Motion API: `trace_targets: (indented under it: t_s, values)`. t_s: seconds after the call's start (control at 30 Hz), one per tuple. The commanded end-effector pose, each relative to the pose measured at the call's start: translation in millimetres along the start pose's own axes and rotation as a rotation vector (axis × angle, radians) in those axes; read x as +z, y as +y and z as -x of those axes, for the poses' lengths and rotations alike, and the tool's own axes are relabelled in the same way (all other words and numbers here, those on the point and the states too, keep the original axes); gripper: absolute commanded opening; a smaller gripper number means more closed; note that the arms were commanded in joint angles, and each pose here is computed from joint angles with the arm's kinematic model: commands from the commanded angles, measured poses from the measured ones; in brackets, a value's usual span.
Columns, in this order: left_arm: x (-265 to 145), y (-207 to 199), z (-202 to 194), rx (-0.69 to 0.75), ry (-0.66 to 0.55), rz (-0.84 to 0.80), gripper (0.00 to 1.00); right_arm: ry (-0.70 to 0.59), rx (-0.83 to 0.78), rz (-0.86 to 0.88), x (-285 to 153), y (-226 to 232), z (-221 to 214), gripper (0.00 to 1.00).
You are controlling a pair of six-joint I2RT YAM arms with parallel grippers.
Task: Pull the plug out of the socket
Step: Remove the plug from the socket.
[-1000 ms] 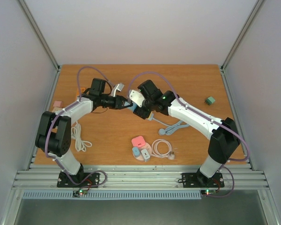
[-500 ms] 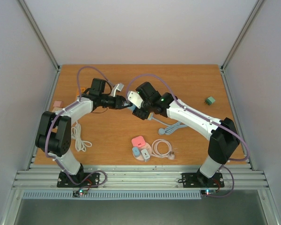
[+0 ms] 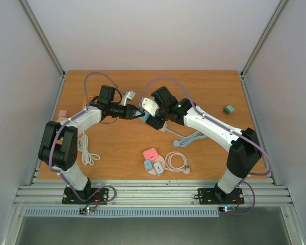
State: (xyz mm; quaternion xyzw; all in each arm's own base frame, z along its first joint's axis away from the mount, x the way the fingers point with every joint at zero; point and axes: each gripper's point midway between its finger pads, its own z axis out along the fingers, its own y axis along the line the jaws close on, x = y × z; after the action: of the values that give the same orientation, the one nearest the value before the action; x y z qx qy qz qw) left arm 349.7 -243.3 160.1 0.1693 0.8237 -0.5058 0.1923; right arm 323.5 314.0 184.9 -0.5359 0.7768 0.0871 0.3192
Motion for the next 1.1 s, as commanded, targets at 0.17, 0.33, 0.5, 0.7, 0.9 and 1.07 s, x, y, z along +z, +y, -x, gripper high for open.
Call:
trace_targets:
  t_s: [0.17, 0.33, 0.5, 0.7, 0.9, 1.07]
  values:
    - [-2, -6, 16, 0.046, -0.039, 0.004, 0.0, 0.016, -0.059, -0.056, -4, 0, 4, 0.54]
    - [-2, 0, 17, 0.039, -0.042, 0.035, 0.0, 0.031, -0.086, -0.104, -1, -1, 3, 0.54]
    - [-2, -3, 16, 0.05, -0.037, 0.022, 0.01, 0.029, -0.086, -0.108, -1, -1, 3, 0.55]
    - [-3, -14, 12, 0.104, -0.031, -0.034, 0.01, 0.016, -0.082, -0.064, -7, 4, 4, 0.55]
    - [-4, -17, 11, 0.127, -0.032, -0.041, 0.01, 0.018, -0.021, 0.015, -9, 4, -1, 0.55]
    - [-4, -15, 11, 0.125, -0.035, -0.032, 0.0, 0.031, -0.019, 0.002, -8, -1, -5, 0.55]
